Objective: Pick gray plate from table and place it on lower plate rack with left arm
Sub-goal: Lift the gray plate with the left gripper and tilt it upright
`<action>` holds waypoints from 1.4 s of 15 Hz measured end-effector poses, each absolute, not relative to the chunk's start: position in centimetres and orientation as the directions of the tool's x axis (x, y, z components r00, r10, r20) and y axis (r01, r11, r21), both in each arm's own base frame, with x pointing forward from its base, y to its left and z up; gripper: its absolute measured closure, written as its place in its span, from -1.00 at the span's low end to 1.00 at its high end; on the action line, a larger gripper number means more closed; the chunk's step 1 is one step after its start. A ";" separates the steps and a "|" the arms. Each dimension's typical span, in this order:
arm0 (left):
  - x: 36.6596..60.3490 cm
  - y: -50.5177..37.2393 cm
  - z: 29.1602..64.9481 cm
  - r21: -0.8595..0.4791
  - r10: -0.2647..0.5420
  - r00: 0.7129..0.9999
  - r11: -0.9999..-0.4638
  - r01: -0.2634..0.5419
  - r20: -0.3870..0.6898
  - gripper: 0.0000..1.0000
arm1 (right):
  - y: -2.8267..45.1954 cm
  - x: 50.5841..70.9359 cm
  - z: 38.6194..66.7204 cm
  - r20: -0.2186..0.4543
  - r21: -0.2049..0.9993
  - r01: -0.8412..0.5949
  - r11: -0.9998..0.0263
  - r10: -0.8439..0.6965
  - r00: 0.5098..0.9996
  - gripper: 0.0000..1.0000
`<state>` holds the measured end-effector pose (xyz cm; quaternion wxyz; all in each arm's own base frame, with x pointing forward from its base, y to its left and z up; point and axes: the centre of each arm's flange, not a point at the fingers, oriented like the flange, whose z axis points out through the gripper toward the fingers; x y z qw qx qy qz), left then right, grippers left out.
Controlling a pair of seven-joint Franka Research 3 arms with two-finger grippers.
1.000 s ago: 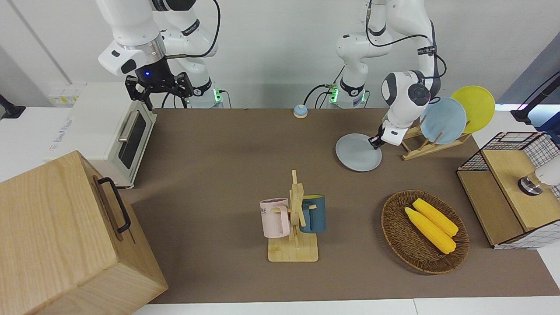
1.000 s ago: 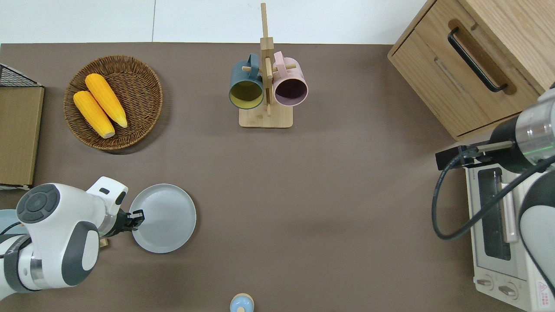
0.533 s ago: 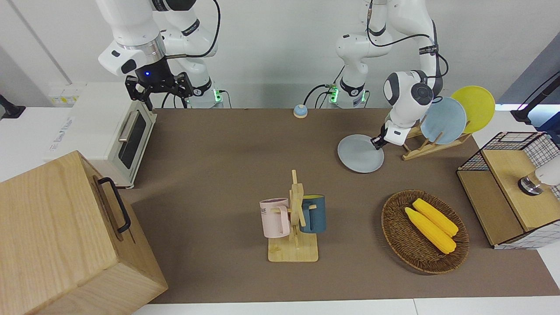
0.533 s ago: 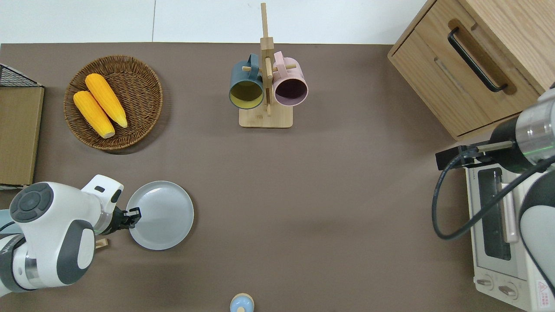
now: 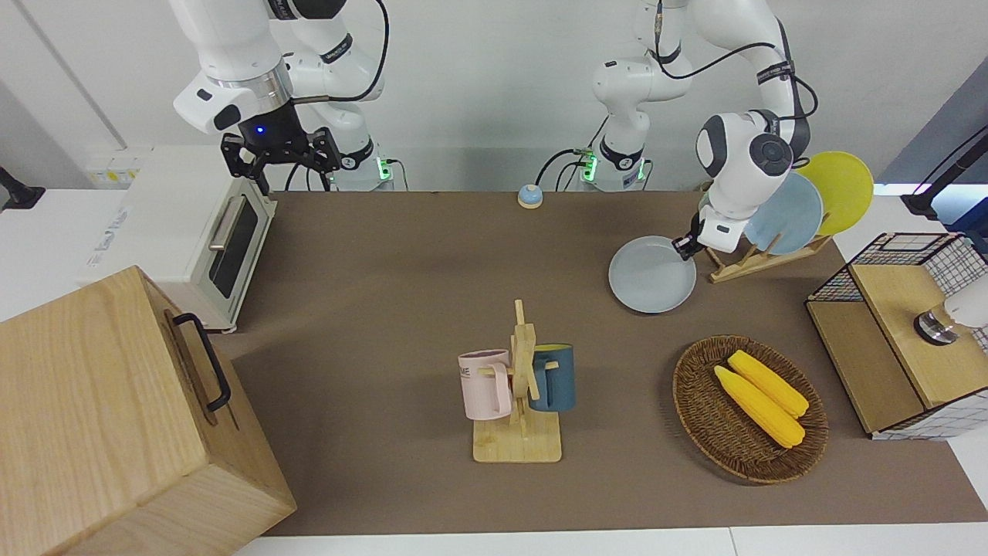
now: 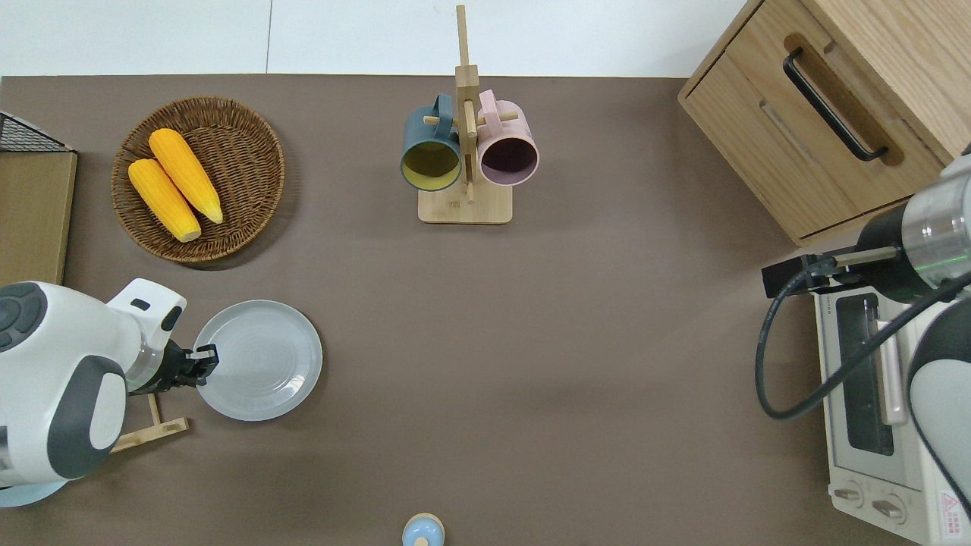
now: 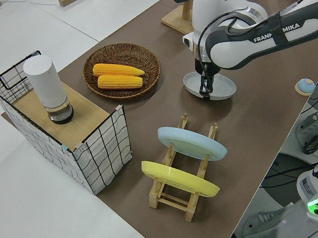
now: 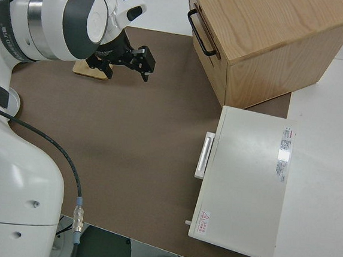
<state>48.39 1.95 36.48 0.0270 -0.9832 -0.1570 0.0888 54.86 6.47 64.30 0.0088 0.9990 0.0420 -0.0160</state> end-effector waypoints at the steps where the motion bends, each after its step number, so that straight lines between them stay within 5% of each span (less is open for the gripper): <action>1: 48.5 2.4 37.3 -0.103 0.312 0.933 -0.949 0.298 -0.178 0.97 | 6.5 54.9 64.3 -0.033 0.016 0.084 -0.996 0.084 0.996 -0.97; 11: 49.3 5.6 45.7 -0.402 0.295 0.930 -0.896 0.190 -0.218 0.97 | 6.5 54.9 64.3 -0.033 0.016 0.084 -0.996 0.084 0.996 -0.97; 21: 49.3 7.5 46.9 -0.632 0.228 0.948 -0.774 0.037 -0.224 0.97 | 6.5 54.9 64.3 -0.033 0.016 0.084 -0.996 0.084 0.996 -0.97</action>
